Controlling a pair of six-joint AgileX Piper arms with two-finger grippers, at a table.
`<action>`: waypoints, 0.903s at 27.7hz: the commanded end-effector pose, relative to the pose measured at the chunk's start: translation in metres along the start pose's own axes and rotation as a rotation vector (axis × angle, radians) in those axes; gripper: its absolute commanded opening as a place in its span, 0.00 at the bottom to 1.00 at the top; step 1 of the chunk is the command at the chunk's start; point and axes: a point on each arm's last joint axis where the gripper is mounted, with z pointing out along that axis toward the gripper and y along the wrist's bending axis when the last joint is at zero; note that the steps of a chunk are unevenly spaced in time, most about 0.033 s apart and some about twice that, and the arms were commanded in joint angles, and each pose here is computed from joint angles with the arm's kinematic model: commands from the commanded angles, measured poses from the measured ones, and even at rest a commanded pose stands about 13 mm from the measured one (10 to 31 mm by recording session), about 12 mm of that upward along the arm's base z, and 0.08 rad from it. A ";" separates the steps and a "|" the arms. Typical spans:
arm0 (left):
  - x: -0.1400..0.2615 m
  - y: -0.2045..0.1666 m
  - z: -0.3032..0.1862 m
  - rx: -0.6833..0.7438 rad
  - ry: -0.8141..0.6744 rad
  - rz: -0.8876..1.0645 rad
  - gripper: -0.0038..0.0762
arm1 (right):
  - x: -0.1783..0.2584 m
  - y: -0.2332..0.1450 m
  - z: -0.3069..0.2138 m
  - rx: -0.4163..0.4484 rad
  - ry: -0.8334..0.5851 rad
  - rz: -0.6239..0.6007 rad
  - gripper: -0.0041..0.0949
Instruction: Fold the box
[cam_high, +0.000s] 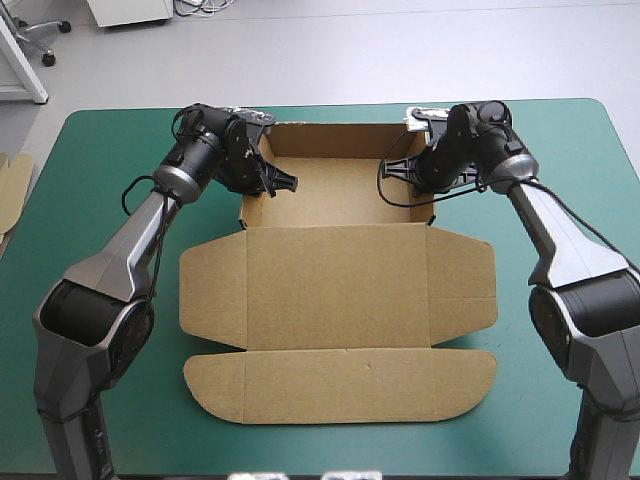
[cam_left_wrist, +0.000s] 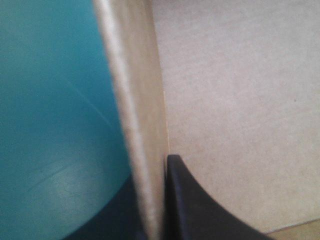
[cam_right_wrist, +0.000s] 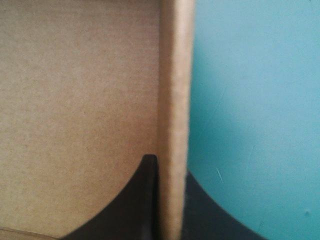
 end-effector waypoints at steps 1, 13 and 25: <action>-0.006 0.008 -0.023 -0.068 -0.079 0.059 0.03 | -0.004 0.003 -0.031 0.044 -0.073 -0.084 0.03; -0.009 0.005 0.004 -0.055 -0.052 0.038 0.03 | 0.003 0.002 0.003 0.161 0.050 -0.172 0.03; -0.012 0.008 0.030 -0.104 -0.048 0.049 0.03 | 0.003 0.008 0.020 0.238 0.044 -0.215 0.03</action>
